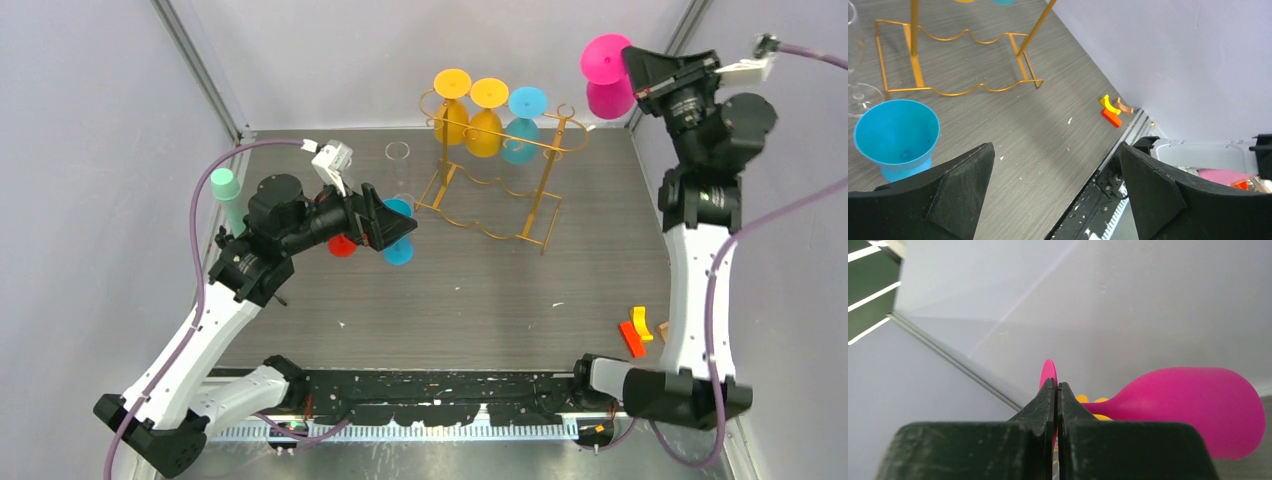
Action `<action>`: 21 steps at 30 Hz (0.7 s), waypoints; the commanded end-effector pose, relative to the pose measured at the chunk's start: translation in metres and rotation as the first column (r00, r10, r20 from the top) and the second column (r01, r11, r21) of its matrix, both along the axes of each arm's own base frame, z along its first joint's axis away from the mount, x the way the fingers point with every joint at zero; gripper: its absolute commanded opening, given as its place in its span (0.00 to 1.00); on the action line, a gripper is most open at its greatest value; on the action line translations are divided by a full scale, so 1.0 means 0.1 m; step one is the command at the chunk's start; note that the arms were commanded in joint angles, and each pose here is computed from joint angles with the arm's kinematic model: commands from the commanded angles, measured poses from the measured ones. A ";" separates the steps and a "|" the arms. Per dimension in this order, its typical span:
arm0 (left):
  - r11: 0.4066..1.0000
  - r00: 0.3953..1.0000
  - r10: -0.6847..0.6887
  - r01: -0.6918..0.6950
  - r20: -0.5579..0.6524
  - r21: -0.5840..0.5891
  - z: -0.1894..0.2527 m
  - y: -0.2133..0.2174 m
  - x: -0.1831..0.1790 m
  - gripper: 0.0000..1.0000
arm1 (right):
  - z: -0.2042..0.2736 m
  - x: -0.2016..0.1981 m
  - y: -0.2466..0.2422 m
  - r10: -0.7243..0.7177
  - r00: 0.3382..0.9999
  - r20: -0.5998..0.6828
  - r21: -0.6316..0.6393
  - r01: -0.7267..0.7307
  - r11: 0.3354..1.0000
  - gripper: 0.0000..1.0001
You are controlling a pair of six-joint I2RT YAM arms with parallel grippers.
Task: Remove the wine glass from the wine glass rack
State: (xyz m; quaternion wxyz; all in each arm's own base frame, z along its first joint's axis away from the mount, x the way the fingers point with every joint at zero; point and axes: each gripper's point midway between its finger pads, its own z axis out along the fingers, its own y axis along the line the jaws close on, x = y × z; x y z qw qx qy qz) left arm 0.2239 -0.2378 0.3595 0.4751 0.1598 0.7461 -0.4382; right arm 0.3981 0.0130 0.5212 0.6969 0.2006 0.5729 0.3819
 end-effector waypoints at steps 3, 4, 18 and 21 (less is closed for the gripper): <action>0.990 0.999 -0.040 0.043 0.029 -0.137 0.34 -0.10 -0.05 1.00 | 0.64 -0.92 0.36 0.131 0.982 0.135 0.016 -0.135 0.991 0.00; 0.987 0.999 -0.043 0.046 0.024 -0.152 0.36 -0.11 -0.05 1.00 | 0.71 -1.06 0.42 0.164 0.974 0.158 0.063 -0.175 0.983 0.00; 0.938 0.993 -0.090 0.057 -0.081 -0.343 0.52 -0.31 0.04 1.00 | 0.37 -1.89 0.91 0.591 0.753 0.291 0.462 -0.651 0.602 0.00; 0.930 0.993 -0.070 0.029 -0.099 -0.367 0.53 -0.35 0.16 1.00 | 0.28 -1.91 0.91 0.635 0.699 0.329 0.520 -0.696 0.496 0.00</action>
